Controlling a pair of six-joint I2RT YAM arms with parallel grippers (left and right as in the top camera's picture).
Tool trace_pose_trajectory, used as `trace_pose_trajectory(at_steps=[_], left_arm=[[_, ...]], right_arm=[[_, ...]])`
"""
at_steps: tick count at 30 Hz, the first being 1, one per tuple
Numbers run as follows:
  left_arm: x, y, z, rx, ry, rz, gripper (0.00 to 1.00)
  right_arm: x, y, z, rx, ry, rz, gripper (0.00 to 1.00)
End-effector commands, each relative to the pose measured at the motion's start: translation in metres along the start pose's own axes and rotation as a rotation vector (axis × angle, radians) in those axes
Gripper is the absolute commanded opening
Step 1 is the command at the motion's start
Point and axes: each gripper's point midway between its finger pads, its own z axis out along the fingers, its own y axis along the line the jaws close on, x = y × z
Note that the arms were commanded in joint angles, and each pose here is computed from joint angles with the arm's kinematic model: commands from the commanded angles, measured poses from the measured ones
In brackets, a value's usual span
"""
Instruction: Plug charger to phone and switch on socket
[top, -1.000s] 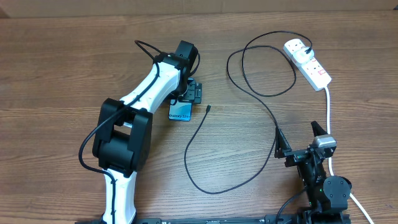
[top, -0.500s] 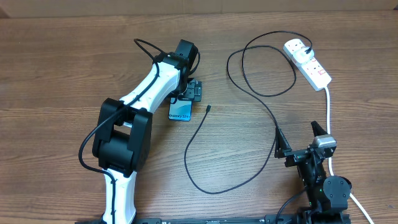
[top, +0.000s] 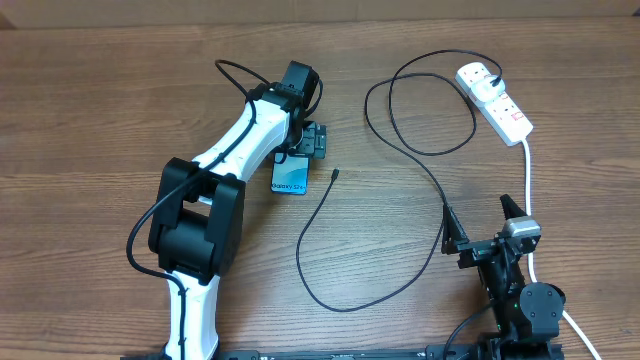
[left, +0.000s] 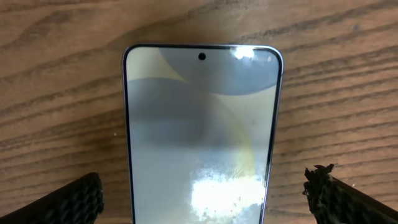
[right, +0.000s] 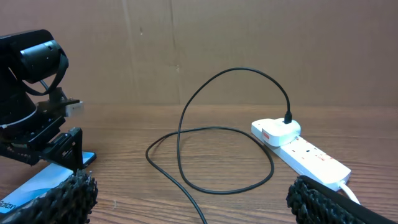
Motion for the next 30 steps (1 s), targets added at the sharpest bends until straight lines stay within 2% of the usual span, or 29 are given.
trace_pose_trajectory(at_steps=[1,30], left_arm=[[0.0031,0.0013,0.0085,-0.020,0.010,0.022,1.00],[0.0106,0.0053,0.0152,-0.042,0.042,0.028,1.00]], right_arm=[[0.0014,-0.0021,0.0000,0.011,-0.006,0.005,1.00],[0.0012,-0.0021,0.0000,0.011,-0.006,0.005,1.00]])
